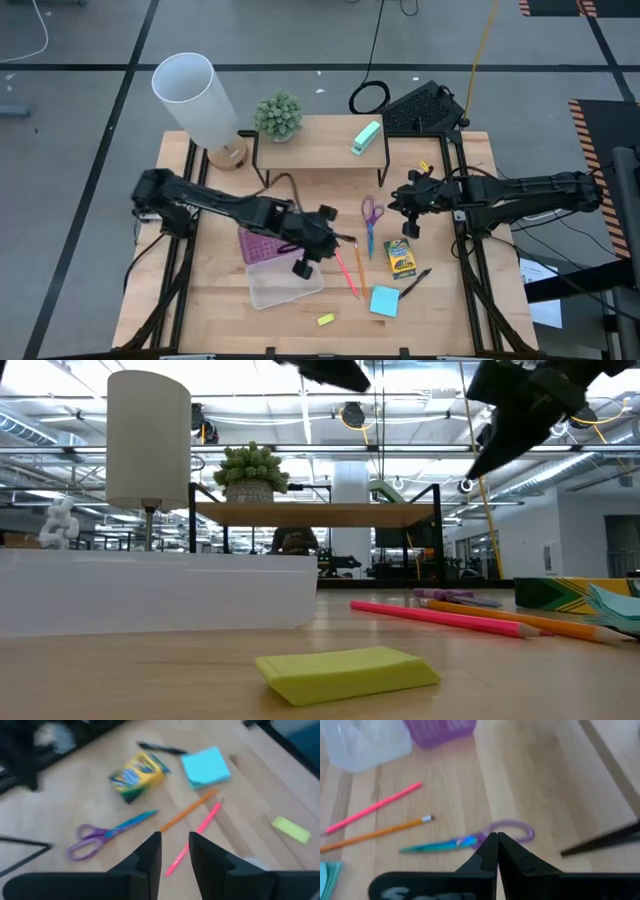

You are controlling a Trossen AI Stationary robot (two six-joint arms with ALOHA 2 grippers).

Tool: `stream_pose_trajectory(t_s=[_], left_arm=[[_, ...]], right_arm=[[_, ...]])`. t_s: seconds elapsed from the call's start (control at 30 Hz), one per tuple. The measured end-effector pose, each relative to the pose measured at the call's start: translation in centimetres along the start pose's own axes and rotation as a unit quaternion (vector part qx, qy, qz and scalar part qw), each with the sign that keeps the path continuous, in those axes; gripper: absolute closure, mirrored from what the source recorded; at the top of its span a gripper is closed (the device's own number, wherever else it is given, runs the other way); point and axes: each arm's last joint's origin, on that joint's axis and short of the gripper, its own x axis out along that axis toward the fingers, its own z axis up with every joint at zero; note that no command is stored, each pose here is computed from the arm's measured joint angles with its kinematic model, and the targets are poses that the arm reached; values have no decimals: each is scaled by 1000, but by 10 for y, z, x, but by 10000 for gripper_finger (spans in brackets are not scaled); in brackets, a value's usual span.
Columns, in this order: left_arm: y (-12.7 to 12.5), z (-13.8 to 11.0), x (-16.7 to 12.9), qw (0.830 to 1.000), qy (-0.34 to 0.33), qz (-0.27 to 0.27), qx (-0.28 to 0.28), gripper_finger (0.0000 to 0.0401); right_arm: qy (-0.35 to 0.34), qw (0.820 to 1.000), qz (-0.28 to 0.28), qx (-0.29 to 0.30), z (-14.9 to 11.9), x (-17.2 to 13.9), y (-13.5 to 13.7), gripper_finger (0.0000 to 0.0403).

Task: Pack school essentials
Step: Put the pink pencil into the transparent box

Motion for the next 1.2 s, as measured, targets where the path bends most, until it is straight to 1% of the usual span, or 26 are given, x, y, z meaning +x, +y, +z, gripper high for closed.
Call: stream_pose_trajectory(t_s=[0.1,0.17,0.27,0.37,0.43,0.57,0.67,0.77,0.9,1.03,1.2], left_arm=[[-1,2,22,999,18,-38,25,297],[-1,2,37,997,39,-60,41,297],[1,5,57,994,62,-71,56,294],[2,5,78,991,87,-86,61,279],[1,1,93,987,107,-95,67,265],[-1,-8,114,984,125,-101,77,240],[-3,-17,127,979,139,-115,93,232],[-6,-25,139,974,149,-127,117,234],[-8,-31,151,970,150,-132,141,249],[-6,-33,156,969,147,-130,147,269],[4,-37,155,970,150,-127,140,287]], right_arm=[[13,1000,-2,9,-6,-7,-2,403],[8,1000,-2,15,-7,-12,-3,403],[-1,1000,-1,18,-9,-18,-4,403],[-8,1000,0,19,-10,-23,-5,403],[-13,1000,0,20,-11,-26,-5,403],[-12,1000,-3,19,-15,-32,-7,403],[-7,1000,-4,19,-17,-34,-7,403],[-4,1000,-4,18,-19,-36,-8,403],[-3,1000,-5,18,-20,-37,-8,403],[-4,1000,-4,18,-20,-37,-8,403],[-7,1000,-5,19,-20,-38,-8,403]])
